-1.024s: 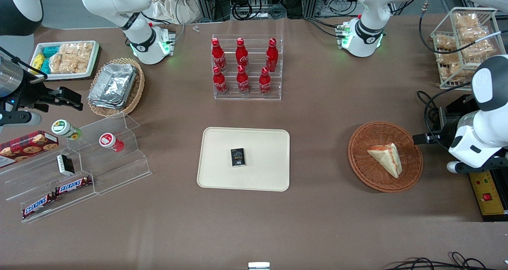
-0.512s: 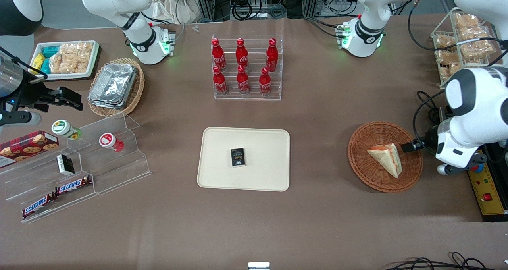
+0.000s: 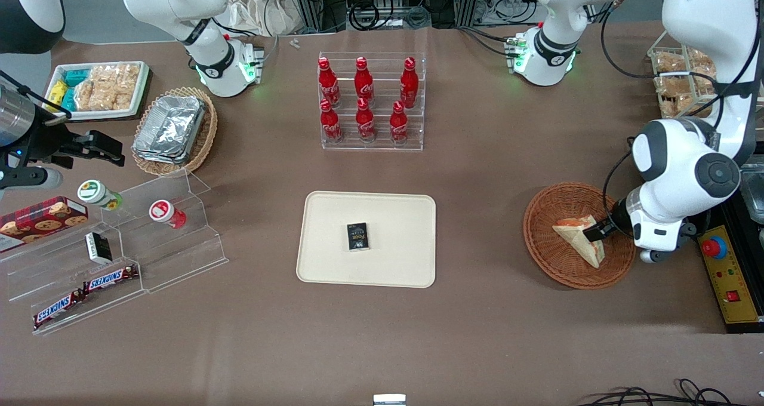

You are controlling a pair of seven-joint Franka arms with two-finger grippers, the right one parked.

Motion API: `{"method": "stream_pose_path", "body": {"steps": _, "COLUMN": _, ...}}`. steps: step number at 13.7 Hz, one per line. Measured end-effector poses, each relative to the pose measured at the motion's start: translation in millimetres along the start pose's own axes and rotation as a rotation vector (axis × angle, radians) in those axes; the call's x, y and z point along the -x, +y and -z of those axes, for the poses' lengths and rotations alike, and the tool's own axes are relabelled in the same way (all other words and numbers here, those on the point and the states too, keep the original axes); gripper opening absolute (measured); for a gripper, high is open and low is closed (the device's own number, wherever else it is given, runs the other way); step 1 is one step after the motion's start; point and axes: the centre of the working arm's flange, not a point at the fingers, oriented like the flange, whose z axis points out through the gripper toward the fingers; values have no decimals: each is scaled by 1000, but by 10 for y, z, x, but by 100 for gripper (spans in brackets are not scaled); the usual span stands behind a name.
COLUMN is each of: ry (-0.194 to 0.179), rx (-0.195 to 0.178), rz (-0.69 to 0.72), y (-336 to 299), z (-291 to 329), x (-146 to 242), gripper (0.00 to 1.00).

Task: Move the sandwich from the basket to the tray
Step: 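Lower the open left gripper onto the wrapped sandwich in the basket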

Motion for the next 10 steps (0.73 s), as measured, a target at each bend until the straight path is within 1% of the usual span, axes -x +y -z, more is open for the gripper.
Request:
{"method": "stream_pose_path", "body": {"steps": 2, "ry": 3, "rx": 5, "rz": 37, "y": 5, "z": -133, "x": -25, "gripper": 96}}
{"method": "stream_pose_path", "body": {"steps": 4, "ry": -3, "rx": 3, "rz": 57, "y": 7, "z": -266, "x": -34, "gripper": 96}}
{"method": "stream_pose_path", "body": {"steps": 7, "ry": -18, "rx": -4, "rz": 64, "y": 0, "z": -465, "x": -28, "gripper": 96}}
{"method": "stream_pose_path", "body": {"steps": 10, "ry": -19, "rx": -2, "rz": 66, "y": -11, "z": -620, "x": -21, "gripper": 95}}
